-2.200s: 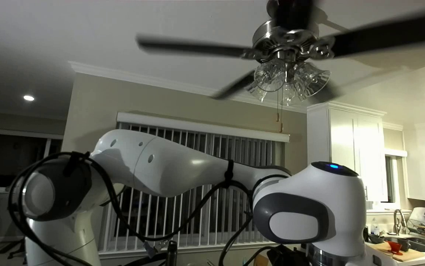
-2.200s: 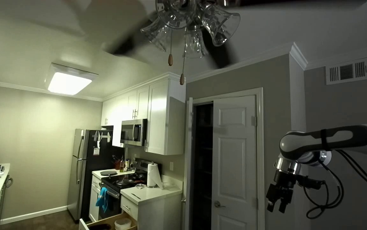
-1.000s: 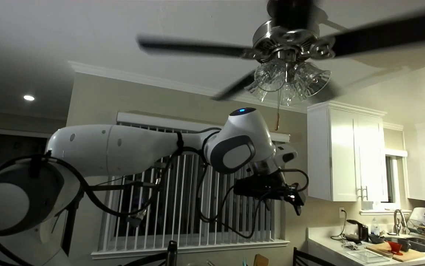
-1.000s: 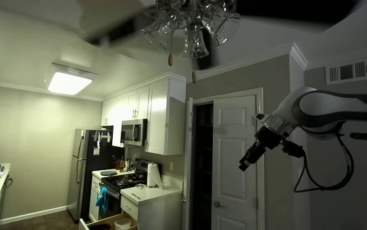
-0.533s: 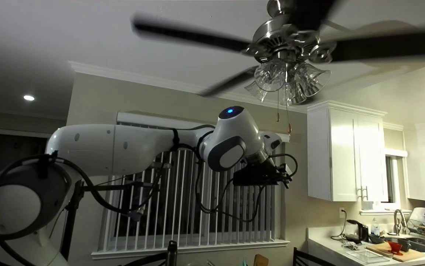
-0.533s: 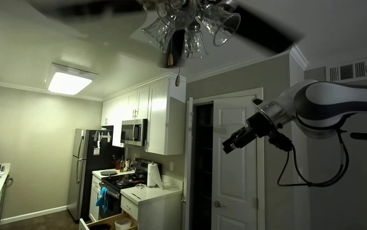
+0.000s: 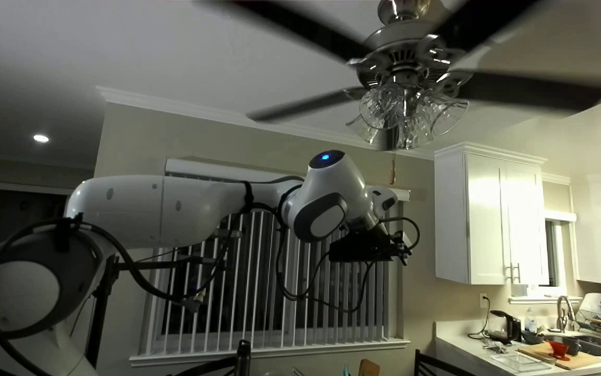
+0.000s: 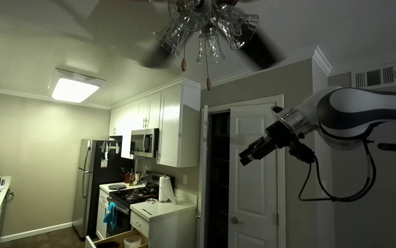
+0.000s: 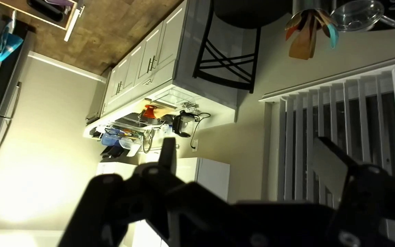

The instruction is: Turn on the chandelier.

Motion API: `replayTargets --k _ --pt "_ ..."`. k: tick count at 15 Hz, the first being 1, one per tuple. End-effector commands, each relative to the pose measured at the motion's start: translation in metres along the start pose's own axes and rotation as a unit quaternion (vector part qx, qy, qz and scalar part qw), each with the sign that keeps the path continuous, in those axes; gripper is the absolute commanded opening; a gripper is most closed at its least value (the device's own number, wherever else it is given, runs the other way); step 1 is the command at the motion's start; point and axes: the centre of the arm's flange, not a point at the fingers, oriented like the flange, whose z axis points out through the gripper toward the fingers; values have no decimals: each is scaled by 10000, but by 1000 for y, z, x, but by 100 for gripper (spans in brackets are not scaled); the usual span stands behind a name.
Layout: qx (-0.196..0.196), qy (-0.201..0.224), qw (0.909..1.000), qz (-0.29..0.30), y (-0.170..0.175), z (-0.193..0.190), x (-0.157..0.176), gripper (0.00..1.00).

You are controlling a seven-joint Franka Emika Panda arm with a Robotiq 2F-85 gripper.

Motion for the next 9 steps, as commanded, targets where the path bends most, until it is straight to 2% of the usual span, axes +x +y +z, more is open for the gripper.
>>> replayTargets --k 1,9 --pt "0 0 10000 0 0 0 0 100" --pt "361 294 9968 -653 -46 6 37 100"
